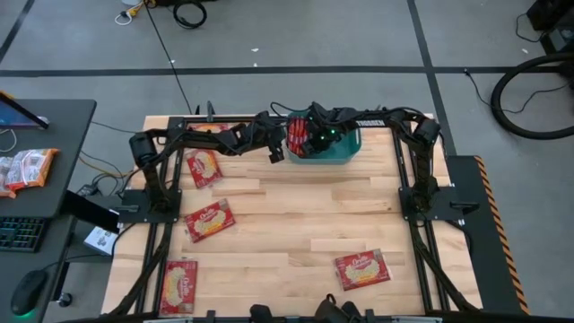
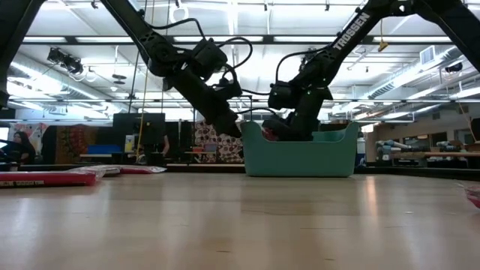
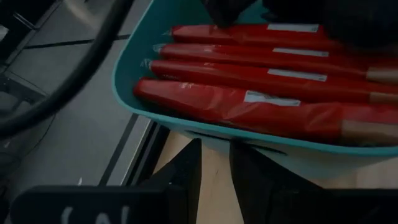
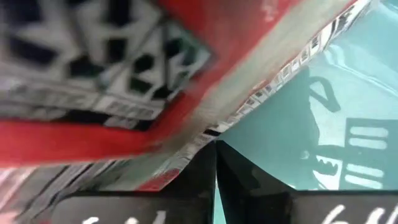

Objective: Sort popcorn bags into baskets
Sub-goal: Adjust the popcorn bag in the bin, then put the popcorn bag into the bin

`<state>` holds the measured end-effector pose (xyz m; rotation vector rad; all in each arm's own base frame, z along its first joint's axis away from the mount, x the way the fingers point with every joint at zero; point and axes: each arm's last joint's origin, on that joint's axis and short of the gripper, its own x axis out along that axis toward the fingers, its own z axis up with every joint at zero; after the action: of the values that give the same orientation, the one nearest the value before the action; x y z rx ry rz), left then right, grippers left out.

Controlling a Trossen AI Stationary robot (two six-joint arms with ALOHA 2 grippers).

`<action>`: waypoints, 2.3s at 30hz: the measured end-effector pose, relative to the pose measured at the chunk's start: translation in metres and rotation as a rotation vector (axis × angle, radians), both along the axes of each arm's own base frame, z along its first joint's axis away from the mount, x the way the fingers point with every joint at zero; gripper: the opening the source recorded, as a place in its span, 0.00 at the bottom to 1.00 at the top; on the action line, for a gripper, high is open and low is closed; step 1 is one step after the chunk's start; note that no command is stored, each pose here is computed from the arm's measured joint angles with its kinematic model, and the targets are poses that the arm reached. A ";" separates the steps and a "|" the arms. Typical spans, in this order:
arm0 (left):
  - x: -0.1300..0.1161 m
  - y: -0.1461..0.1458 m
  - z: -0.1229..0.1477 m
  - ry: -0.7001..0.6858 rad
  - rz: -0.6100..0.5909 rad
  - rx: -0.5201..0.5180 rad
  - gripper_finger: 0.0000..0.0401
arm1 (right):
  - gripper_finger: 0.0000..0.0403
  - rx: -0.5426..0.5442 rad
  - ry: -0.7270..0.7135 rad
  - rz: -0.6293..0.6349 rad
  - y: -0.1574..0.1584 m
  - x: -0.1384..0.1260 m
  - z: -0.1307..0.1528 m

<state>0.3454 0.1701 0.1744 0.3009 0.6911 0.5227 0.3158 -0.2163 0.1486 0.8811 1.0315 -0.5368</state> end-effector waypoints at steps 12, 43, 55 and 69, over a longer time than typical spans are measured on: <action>-0.017 0.015 0.018 -0.014 0.082 0.010 0.22 | 0.02 -0.048 0.081 0.038 -0.011 -0.013 0.015; -0.055 -0.065 0.119 -0.341 0.088 -0.323 0.22 | 0.02 -0.201 -0.029 0.776 0.285 -0.006 0.123; -0.101 -0.169 0.126 -0.070 0.083 -0.374 0.22 | 0.02 0.170 0.157 0.942 0.427 -0.035 0.067; -0.147 -0.273 0.125 -0.182 0.091 -0.480 0.22 | 0.02 0.140 0.295 0.977 0.470 -0.035 -0.001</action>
<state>0.1980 -0.1027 0.2993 -0.2263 0.6334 0.4477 0.2805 0.2534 0.1476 0.3282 1.6220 0.2468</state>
